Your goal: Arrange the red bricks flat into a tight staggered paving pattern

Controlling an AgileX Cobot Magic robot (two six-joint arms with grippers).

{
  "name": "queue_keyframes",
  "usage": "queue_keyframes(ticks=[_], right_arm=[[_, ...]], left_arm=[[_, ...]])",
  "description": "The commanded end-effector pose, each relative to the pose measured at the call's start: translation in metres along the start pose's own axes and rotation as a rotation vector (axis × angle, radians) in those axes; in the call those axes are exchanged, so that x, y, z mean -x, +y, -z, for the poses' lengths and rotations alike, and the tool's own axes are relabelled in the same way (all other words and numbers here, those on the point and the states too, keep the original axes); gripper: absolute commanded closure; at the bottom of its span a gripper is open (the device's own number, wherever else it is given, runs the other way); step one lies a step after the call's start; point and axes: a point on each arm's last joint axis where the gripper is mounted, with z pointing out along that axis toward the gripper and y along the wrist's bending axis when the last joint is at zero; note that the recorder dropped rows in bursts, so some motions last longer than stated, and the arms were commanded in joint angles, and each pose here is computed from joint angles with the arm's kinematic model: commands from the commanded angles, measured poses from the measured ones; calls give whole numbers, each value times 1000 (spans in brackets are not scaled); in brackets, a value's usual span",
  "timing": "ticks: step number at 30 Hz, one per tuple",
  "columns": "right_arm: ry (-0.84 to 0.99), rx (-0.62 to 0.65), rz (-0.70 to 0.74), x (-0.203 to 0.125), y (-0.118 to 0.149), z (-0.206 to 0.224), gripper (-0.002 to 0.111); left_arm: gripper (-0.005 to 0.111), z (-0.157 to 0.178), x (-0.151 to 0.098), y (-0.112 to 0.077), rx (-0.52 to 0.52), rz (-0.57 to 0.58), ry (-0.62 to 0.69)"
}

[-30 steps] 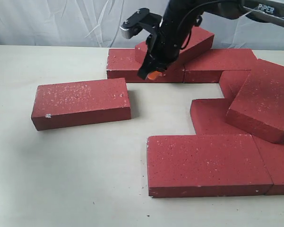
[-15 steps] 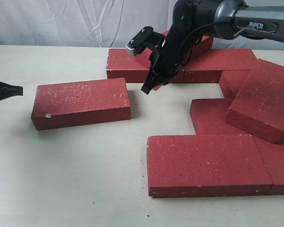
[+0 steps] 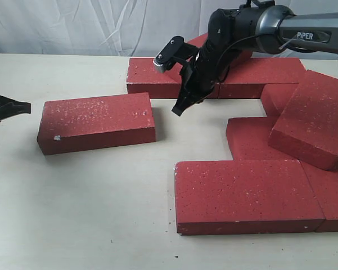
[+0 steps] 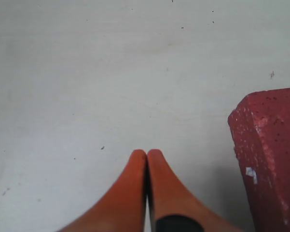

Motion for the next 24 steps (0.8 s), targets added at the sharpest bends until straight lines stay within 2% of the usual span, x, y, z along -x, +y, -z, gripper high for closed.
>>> queue_keyframes(ticks=[1, 8, 12, 15, 20, 24], right_arm=[[-36, -28, -5, 0, -4, -8, 107], [-45, -28, -15, -3, -2, -31, 107], [-57, -39, -13, -3, 0, -44, 107], [-5, -7, 52, -8, 10, -61, 107], [-51, -25, 27, -4, 11, -68, 107], [-58, -3, 47, 5, 26, -69, 107]], left_arm=[[107, 0, 3, -2, -4, -1, -5], [107, -4, 4, -2, -4, -5, -2], [107, -32, -3, -8, -17, -18, 56], [107, -45, -3, -18, -33, -42, 76], [107, -45, 3, -26, -52, -51, 44], [107, -48, 10, -35, -73, -65, 5]])
